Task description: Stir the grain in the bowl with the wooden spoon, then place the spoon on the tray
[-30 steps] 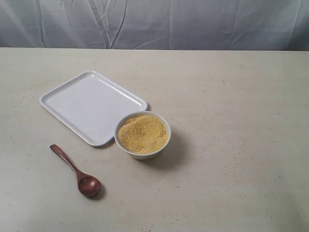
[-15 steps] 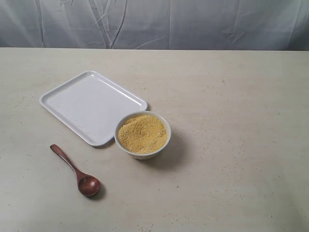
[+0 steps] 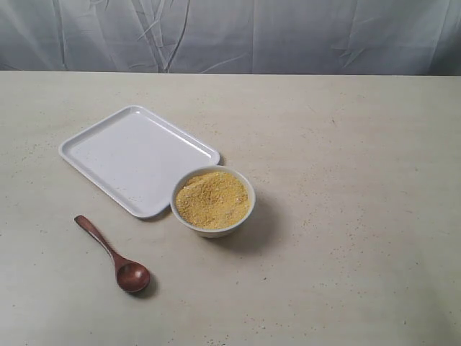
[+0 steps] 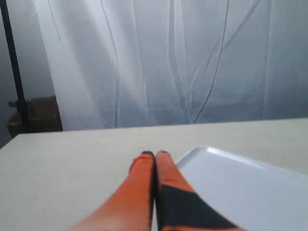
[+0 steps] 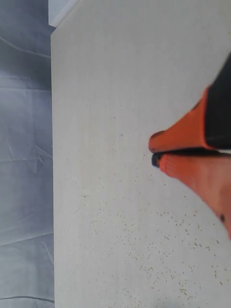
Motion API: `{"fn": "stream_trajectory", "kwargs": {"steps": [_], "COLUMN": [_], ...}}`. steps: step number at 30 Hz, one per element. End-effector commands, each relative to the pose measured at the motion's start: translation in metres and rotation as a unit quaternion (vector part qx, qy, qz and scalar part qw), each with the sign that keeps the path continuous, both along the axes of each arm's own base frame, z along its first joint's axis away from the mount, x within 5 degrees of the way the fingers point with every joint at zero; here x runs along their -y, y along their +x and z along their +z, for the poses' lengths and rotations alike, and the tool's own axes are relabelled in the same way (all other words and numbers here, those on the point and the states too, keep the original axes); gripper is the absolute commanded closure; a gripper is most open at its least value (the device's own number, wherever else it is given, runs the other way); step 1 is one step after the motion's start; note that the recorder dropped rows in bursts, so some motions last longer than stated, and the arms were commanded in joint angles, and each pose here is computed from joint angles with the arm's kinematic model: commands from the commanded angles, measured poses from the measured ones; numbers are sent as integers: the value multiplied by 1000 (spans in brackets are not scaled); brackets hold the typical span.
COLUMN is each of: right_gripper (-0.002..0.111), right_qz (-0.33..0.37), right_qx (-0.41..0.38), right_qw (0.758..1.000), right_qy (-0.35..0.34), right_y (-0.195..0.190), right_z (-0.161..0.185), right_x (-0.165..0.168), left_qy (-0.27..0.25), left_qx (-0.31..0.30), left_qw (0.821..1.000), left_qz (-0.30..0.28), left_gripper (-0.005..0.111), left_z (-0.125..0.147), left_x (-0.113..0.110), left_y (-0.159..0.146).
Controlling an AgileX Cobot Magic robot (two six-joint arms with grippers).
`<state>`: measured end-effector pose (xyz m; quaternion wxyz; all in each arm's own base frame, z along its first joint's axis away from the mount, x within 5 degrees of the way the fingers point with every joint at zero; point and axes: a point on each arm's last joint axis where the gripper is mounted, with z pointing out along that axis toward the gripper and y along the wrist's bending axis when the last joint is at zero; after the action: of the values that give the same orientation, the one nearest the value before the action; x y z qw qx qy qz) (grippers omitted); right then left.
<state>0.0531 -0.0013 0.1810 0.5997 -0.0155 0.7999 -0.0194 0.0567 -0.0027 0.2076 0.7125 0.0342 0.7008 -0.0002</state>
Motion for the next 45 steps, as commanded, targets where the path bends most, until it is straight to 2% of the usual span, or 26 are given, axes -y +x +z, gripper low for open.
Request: {"fn": "stream_trajectory", "kwargs": {"steps": [1,4,10,15,18,20,21,24,27,30,32,34,36,38,41,45], "right_gripper": [109,109,109,109,109,109,109,109,109,109,109,109,109,109,109,109], "right_qz": [-3,-3,-3,-3,-3,-3,-3,-3,-3,-3,-3,-3,-3,-3,-3,-3], "right_qx": [5,5,5,5,5,5,5,5,5,5,5,5,5,5,5,5], "right_qw": [1000,1000,1000,1000,1000,1000,1000,1000,1000,1000,1000,1000,1000,1000,1000,1000], "right_qy": [0,0,0,0,0,0,0,0,0,0,0,0,0,0,0,0], "right_y": [0,0,0,0,0,0,0,0,0,0,0,0,0,0,0,0], "right_z": [0,0,0,0,0,0,0,0,0,0,0,0,0,0,0,0], "right_x": [0,0,0,0,0,0,0,0,0,0,0,0,0,0,0,0], "left_qy": [-8,-11,-15,-15,-68,-106,-107,-52,-17,24,55,82,109,141,179,235], "left_qx": [95,159,239,256,244,237,223,163,54,-73,-173,-263,-349,-430,-501,-524], "left_qw": [995,987,971,967,967,966,969,985,998,997,983,961,930,890,838,783], "left_qz": [-4,-6,-9,-10,-3,8,12,7,-12,-22,-24,-22,-25,-48,-120,-240], "left_gripper": [107,107,107,107,107,107,107,107,107,107,107,107,107,107,107,107], "left_z": [16,28,41,44,42,51,59,90,114,131,136,136,129,117,96,65], "left_x": [0,1,1,1,-3,-6,-7,-3,2,6,6,5,4,5,12,23], "left_y": [-2,-5,-11,-13,-12,-13,-11,-5,10,34,54,76,94,113,137,162]}}
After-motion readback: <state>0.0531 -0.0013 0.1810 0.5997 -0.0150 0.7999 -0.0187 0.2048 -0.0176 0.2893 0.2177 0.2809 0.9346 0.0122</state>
